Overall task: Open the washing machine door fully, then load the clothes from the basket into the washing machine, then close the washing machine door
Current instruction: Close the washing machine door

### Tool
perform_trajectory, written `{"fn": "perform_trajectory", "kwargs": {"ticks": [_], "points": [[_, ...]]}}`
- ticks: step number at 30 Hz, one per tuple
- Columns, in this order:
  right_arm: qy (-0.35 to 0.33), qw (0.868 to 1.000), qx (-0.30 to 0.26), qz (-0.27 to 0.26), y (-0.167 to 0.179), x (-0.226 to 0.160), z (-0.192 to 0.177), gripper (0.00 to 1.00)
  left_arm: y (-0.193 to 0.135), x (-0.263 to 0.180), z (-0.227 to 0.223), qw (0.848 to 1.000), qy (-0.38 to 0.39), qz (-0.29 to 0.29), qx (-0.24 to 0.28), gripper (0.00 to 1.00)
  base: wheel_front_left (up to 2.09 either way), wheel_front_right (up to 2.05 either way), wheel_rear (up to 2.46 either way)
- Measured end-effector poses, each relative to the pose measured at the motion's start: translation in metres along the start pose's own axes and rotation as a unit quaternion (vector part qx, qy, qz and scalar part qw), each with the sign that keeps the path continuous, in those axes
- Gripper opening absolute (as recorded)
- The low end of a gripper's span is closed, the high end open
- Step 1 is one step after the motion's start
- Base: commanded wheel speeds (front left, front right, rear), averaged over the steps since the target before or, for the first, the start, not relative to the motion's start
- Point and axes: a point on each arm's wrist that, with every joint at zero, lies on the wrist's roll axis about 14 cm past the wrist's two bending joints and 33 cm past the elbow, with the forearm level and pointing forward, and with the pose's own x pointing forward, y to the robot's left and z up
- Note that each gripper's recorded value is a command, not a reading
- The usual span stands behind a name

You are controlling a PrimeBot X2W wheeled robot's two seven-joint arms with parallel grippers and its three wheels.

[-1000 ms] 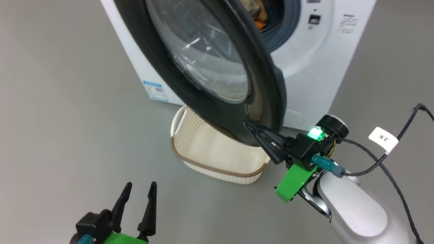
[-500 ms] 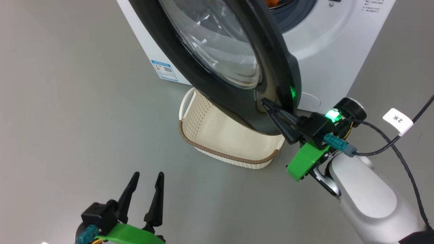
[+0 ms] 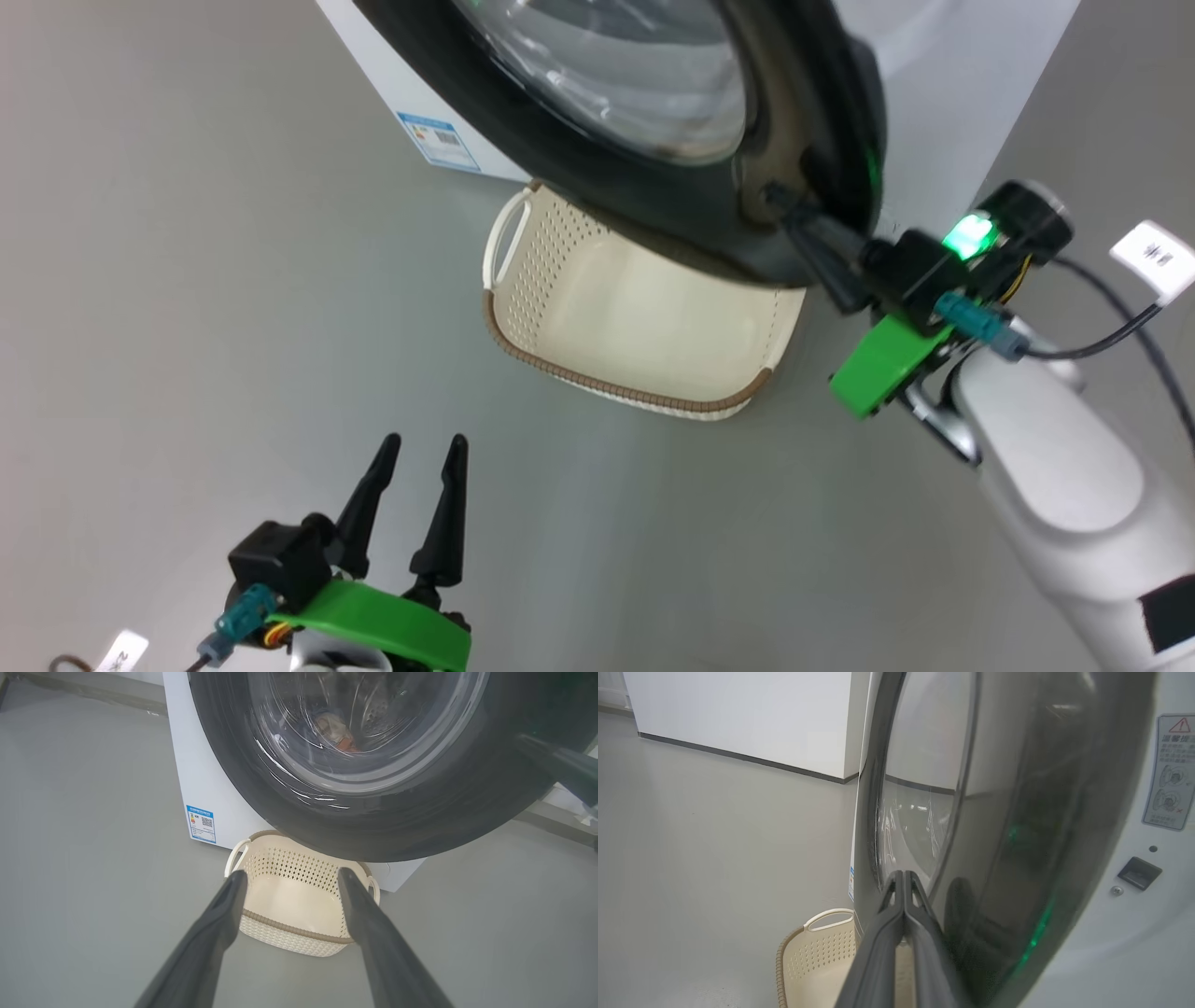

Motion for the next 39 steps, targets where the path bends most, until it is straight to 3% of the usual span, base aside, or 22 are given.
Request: {"fn": "perform_trajectory", "kwargs": {"ticks": [12, 22, 39], "points": [[-0.006, 0.998, -0.041, -0.036, -0.059, 0.02, -0.014, 0.0, -0.004, 0.019, -0.014, 1.0, 0.022, -0.003, -0.008, 1.0, 0.0, 0.0, 0.0], [0.003, 0.997, -0.053, -0.061, -0.091, 0.035, -0.033, 0.0, 0.004, 0.024, -0.02, 0.999, 0.029, 0.017, -0.037, 1.0, 0.0, 0.0, 0.0], [0.0, 0.991, -0.053, -0.125, -0.145, 0.05, -0.038, 0.0, 0.003, 0.031, -0.032, 0.998, 0.046, 0.016, -0.033, 1.0, 0.0, 0.0, 0.0]]}}
